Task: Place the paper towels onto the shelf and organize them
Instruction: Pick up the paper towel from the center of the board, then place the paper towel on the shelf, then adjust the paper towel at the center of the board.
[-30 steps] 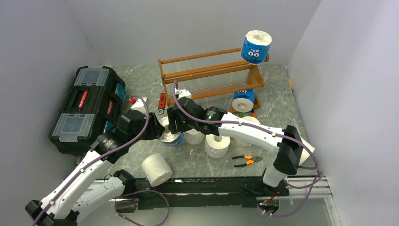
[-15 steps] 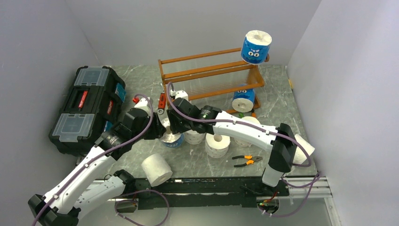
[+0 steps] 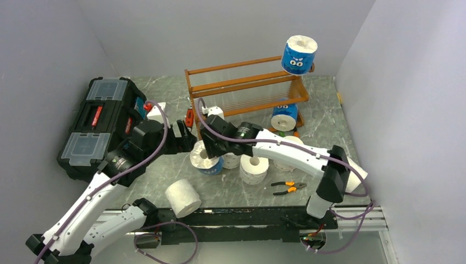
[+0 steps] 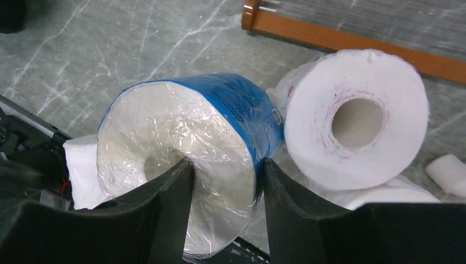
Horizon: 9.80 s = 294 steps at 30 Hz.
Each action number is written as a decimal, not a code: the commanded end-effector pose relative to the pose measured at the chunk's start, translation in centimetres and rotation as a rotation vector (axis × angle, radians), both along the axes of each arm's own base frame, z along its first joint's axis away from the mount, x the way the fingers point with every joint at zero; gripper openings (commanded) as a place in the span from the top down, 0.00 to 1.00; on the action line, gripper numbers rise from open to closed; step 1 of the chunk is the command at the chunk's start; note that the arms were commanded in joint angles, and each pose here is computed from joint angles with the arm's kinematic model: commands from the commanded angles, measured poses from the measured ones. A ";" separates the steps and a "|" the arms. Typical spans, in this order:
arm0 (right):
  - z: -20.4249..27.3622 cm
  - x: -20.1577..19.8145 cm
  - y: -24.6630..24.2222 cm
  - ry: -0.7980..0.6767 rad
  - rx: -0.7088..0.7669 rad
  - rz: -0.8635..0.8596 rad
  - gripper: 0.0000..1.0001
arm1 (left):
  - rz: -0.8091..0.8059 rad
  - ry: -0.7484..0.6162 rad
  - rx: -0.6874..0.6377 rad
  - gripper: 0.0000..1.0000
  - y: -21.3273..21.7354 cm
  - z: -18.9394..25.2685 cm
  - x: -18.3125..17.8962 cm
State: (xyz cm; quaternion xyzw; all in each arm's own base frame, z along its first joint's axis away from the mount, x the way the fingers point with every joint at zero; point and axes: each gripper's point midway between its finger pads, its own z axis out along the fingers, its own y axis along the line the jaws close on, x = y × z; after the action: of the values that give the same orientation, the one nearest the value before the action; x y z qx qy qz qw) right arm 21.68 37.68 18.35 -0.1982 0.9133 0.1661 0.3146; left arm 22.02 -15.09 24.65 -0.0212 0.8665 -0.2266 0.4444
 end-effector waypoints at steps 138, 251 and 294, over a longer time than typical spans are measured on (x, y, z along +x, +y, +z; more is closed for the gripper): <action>21.6 15.3 -22.7 -0.729 0.532 -0.462 0.53 | 0.117 -0.047 0.180 0.02 5.3 -5.4 -0.4; 20.5 21.1 -18.6 -0.657 0.461 -0.432 0.53 | 0.119 -0.057 0.167 0.02 5.4 -5.2 -0.6; -1.8 13.1 -31.6 -0.443 0.118 -0.897 0.05 | 0.052 -0.065 0.123 0.02 4.1 -5.0 -1.1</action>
State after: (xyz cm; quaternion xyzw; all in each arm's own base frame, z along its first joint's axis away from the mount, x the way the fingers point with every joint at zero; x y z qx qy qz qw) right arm 33.24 5.57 14.90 0.1793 0.8385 -0.0225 0.5140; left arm 20.55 -10.58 18.82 -0.0150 0.8741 -0.1496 0.4619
